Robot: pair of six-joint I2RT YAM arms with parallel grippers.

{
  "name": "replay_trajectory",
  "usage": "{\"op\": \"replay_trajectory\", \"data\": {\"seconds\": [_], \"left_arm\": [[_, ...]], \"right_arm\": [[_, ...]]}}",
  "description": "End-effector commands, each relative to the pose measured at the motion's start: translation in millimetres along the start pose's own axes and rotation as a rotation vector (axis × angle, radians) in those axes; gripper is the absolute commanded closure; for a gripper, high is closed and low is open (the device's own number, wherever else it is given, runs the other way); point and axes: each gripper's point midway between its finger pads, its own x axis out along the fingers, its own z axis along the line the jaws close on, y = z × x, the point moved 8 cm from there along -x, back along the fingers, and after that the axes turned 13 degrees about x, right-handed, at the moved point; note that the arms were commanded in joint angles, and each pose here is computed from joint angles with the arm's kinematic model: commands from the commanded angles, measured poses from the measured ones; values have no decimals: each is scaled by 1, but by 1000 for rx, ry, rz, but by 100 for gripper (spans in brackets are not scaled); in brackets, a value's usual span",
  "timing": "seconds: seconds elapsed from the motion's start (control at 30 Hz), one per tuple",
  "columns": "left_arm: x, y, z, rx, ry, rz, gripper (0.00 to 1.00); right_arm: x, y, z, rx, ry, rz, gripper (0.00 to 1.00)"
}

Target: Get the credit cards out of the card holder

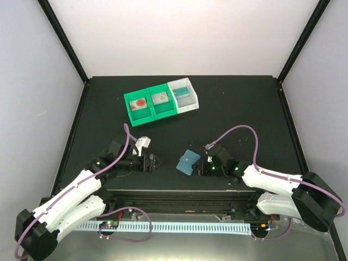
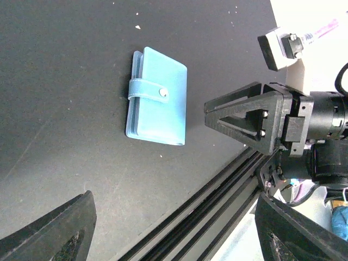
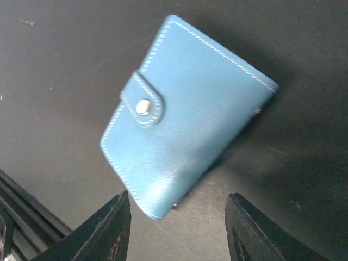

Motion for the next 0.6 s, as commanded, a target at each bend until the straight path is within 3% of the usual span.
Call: {"op": "replay_trajectory", "data": {"seconds": [0.0,0.33,0.57], "left_arm": [[15,-4,1,-9,73,-32,19],[36,6,13,-61,110,3,23],[39,16,18,-74,98,20,27]], "right_arm": [[0,-8,-4,142,-70,-99,52],[20,-1,-20,368,-197,-119,53],[44,1,-23,410,-200,-62,59]]}}
